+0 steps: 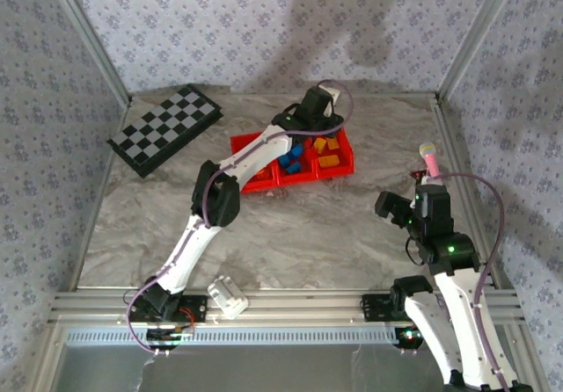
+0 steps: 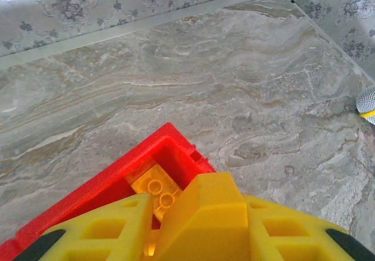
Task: Sort the legos into containers by color
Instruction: Place the lego in the container.
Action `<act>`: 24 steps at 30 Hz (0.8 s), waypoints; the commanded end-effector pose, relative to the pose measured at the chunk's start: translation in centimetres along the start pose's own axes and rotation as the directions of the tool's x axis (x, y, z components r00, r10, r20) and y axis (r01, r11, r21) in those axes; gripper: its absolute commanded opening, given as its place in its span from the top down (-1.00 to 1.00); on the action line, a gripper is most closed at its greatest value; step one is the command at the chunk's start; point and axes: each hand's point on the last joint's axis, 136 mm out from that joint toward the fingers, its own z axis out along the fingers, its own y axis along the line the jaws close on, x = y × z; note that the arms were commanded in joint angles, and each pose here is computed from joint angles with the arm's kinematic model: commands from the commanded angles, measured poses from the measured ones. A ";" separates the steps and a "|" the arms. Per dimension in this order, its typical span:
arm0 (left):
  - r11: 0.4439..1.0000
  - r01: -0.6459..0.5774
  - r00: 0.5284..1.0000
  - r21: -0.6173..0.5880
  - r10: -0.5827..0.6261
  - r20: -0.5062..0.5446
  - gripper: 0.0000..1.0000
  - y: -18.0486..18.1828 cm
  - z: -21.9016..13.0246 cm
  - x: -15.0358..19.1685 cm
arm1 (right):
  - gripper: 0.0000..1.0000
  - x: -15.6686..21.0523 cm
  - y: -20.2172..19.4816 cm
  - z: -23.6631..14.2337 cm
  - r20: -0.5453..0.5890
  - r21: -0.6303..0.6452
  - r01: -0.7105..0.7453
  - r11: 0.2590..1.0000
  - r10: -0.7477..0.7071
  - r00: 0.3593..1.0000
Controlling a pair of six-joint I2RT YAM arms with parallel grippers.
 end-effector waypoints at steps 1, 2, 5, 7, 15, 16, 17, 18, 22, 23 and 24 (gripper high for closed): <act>0.999 0.048 0.998 0.022 -0.047 -0.044 0.48 0.4 0.4 0.2 | -0.99 0.2 -0.6 -0.2 -0.002 0.025 0.012 1.000 -0.012 1.000; 0.998 0.054 0.997 0.015 -0.053 -0.047 0.47 0.6 0.6 0.3 | -0.99 0.2 -0.6 -0.2 -0.001 0.026 0.013 1.000 -0.013 1.000; 0.996 0.094 0.994 0.000 -0.094 -0.053 0.40 1.5 1.1 0.5 | -0.99 0.2 -0.7 -0.2 -0.002 0.027 0.012 1.000 -0.012 1.000; 0.992 0.124 0.991 0.000 -0.124 -0.054 0.35 1.9 1.2 0.5 | -0.99 0.2 -0.8 -0.2 -0.002 0.028 0.012 1.000 -0.011 1.000; 0.987 0.148 0.987 0.062 -0.143 -0.076 -0.23 1.0 1.1 0.6 | -0.99 0.3 -0.7 -0.1 -0.003 0.025 0.009 1.000 -0.009 1.000; 0.987 0.146 0.987 0.070 -0.141 -0.076 -0.30 0.8 1.0 0.5 | -0.99 0.4 -0.7 0.0 -0.005 0.025 0.010 1.000 -0.010 1.000; 0.987 0.142 0.988 0.079 -0.136 -0.075 -0.35 0.5 0.8 0.3 | -0.99 0.3 -0.7 -0.1 -0.004 0.024 0.010 1.000 -0.010 1.000; 0.986 0.140 0.988 0.089 -0.134 -0.073 -0.40 0.2 0.6 0.2 | -0.99 0.3 -0.7 -0.1 -0.004 0.024 0.010 1.000 -0.010 1.000; 0.983 0.138 0.989 0.119 -0.131 -0.065 -0.60 -0.6 -0.8 -1.0 | -0.99 0.4 -0.6 0.1 -0.007 0.019 0.008 1.000 -0.007 1.000; 0.984 0.131 0.991 0.121 -0.124 -0.059 -0.66 -0.8 -1.4 -1.5 | -0.99 0.4 -0.6 0.1 -0.006 0.018 0.008 1.000 -0.008 1.000; 0.986 0.121 0.992 0.118 -0.116 -0.051 -0.76 -0.8 -2.1 -2.0 | -0.99 0.4 -0.7 0.1 -0.006 0.021 0.009 1.000 -0.009 1.000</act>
